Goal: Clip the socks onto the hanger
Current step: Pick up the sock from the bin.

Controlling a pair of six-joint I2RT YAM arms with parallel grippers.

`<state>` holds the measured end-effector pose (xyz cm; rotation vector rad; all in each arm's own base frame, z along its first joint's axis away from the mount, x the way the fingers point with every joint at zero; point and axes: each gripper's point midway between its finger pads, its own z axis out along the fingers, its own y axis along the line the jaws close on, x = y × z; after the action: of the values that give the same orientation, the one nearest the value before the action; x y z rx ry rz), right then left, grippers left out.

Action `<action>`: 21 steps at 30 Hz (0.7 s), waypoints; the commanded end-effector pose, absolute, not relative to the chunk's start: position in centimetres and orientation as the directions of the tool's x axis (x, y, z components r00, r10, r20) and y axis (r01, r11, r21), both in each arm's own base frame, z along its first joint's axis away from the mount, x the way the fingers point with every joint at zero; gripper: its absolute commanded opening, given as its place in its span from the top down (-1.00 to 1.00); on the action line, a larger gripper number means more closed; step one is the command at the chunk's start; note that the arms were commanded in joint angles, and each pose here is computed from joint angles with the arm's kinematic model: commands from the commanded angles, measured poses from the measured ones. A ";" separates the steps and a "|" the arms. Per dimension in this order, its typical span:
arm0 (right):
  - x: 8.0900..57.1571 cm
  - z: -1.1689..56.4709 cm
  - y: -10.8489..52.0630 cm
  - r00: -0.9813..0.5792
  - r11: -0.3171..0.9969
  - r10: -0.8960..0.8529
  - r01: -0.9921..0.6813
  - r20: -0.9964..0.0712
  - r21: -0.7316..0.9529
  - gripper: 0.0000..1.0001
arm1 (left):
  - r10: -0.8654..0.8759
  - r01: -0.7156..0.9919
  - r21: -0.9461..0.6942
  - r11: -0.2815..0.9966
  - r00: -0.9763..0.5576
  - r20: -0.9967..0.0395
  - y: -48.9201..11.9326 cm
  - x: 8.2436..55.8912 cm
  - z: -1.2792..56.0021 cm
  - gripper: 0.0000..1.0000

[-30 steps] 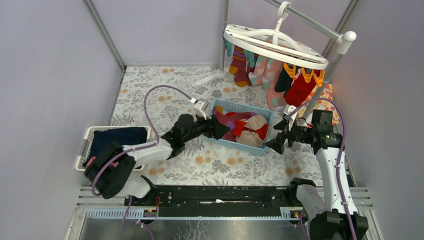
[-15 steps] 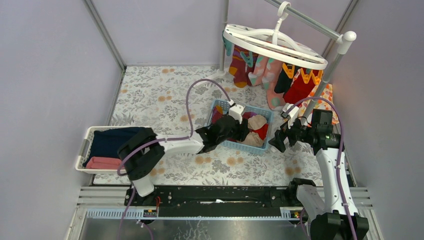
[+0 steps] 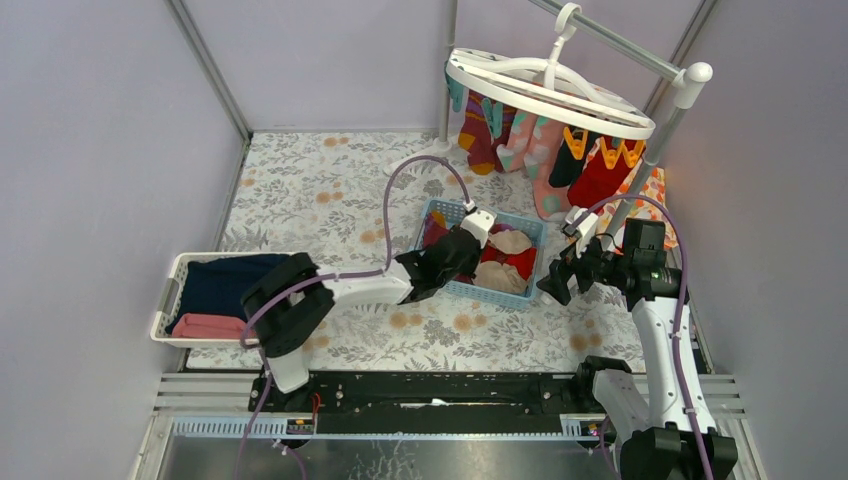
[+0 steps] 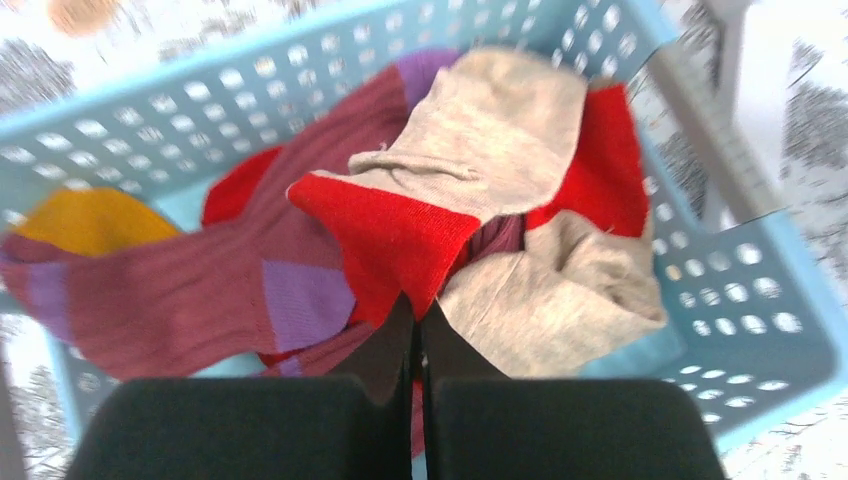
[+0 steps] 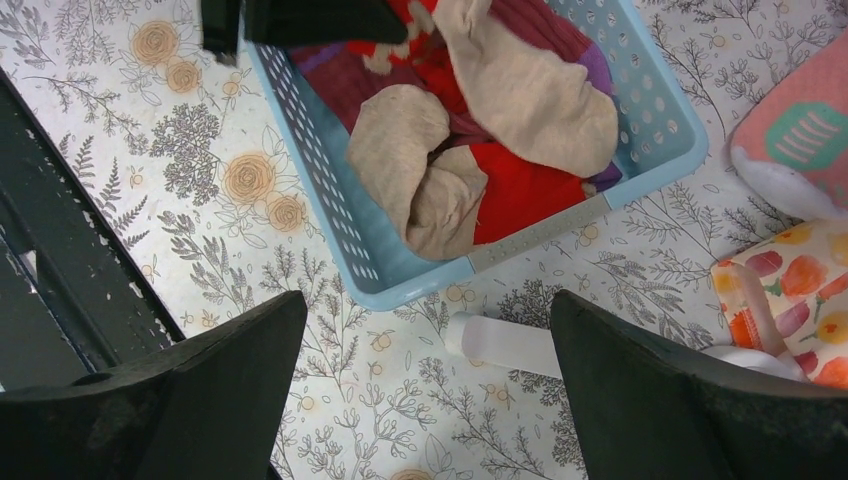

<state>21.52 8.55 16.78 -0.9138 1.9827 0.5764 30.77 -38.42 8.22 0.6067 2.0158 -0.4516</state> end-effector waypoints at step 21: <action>19.6 25.3 13.5 0.026 0.263 -0.258 -0.960 -0.966 -0.096 -0.99 | 0.241 0.675 0.674 0.301 0.630 -0.738 -35.4 23.0 27.5 1.00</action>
<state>19.70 12.69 23.46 -1.2638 1.4877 0.7440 24.73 -34.92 23.82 1.1840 1.2917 -0.4308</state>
